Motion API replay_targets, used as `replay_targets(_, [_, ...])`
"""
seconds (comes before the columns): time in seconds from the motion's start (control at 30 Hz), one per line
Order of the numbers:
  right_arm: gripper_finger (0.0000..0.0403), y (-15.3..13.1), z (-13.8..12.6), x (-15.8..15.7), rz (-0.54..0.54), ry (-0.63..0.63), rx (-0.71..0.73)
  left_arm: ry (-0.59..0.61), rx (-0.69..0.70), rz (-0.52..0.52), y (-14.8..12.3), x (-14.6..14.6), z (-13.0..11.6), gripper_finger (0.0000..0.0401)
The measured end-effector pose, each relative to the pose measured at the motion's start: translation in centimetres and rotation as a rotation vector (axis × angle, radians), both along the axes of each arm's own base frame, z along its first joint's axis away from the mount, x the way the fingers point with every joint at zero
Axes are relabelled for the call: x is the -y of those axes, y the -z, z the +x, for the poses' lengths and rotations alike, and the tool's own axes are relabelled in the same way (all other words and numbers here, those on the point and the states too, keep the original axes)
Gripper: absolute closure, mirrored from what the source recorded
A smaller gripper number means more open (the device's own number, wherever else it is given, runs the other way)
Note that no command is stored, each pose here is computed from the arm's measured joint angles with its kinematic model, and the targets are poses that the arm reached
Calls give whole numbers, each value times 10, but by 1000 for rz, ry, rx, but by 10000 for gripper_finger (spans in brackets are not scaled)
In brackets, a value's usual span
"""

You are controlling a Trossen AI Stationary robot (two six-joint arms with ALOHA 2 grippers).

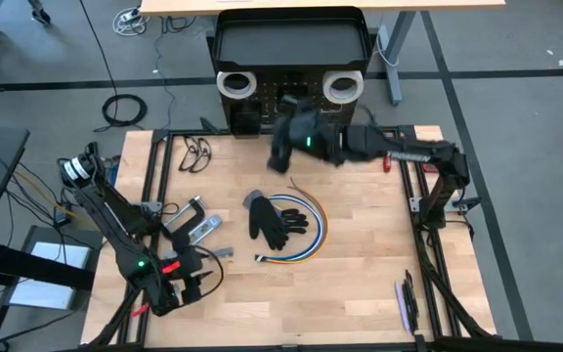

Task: Hang tools onto peg board
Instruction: Put the terminal block into the black bin on the peg board

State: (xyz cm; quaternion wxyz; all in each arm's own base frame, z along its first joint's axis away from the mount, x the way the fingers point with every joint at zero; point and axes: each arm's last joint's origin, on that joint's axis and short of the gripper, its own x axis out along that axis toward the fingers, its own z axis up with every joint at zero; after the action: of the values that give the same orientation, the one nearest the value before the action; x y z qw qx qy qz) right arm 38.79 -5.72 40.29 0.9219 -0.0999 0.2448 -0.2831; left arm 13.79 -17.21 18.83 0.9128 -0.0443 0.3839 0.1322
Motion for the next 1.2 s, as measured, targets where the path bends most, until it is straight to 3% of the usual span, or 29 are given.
replay_targets(0.2, [172, 29, 13, -82, 20, -211, -31, -16, 52, 103, 15, 2, 3, 164])
replay_targets(0.47, [173, 98, 12, -154, 98, -358, 94, -61, 124, 13, 58, -21, -6, 162])
replay_targets(0.6, [173, 133, 7, -160, 144, -363, 201, -70, 156, -85, 84, -38, -10, 162])
replay_targets(0.8, [173, 172, -6, -155, 234, -328, 300, -50, 226, -132, 107, -61, -22, 162])
replay_targets(1.2, [173, 187, -11, -148, 211, -319, 272, 123, 120, -13, 113, -66, -28, 195])
